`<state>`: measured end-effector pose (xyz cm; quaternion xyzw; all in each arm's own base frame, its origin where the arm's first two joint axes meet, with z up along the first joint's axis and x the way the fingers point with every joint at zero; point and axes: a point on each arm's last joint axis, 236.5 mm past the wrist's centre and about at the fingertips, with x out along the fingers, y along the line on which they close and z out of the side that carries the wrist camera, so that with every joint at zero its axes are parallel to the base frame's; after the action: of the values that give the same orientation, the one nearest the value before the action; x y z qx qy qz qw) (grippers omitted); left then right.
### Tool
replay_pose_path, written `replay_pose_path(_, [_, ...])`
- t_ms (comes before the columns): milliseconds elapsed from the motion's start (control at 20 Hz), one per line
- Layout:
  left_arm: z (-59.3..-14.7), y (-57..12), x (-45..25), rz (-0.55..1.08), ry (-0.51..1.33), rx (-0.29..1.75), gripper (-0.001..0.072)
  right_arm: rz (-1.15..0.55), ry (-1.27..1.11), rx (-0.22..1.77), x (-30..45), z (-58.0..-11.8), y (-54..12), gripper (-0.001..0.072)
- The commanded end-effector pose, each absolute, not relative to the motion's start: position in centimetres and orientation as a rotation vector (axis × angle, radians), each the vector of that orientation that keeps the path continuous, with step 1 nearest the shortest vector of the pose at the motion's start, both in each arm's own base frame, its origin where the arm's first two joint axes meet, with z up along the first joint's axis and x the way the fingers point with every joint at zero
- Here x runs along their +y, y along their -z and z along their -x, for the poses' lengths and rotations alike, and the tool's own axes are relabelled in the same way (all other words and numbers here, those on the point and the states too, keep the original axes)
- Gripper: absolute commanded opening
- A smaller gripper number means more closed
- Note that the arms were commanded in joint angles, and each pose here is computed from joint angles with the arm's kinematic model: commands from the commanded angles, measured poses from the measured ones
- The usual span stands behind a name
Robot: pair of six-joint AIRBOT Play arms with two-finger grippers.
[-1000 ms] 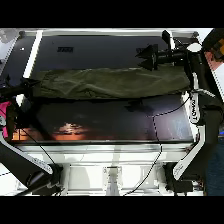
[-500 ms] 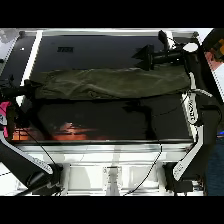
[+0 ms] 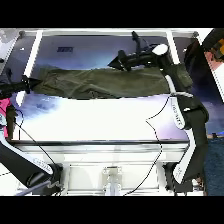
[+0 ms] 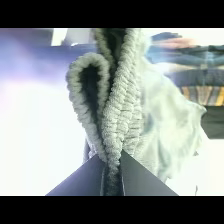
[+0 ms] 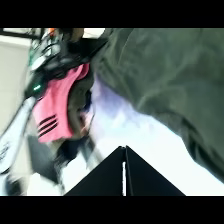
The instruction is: Fold the clothes and pants, and hang the long-sleeved shirts on hangers.
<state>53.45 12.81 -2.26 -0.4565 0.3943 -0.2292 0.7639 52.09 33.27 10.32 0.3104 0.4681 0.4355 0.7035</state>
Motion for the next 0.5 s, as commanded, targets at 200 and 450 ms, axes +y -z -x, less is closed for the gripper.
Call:
replay_pose_path(200, [-47.7, -6.5, 8.6, 0.706, 0.601, 1.016, 0.0028, -0.642, -0.964, 0.990, 42.0, -50.6, -8.0, 0.0016])
replay_pose_path(450, [-44.4, -11.8, 6.3, 0.554, 0.497, 1.099, 0.0028, -0.721, -0.912, 1.088, 45.0, -49.5, -4.3, 0.0015])
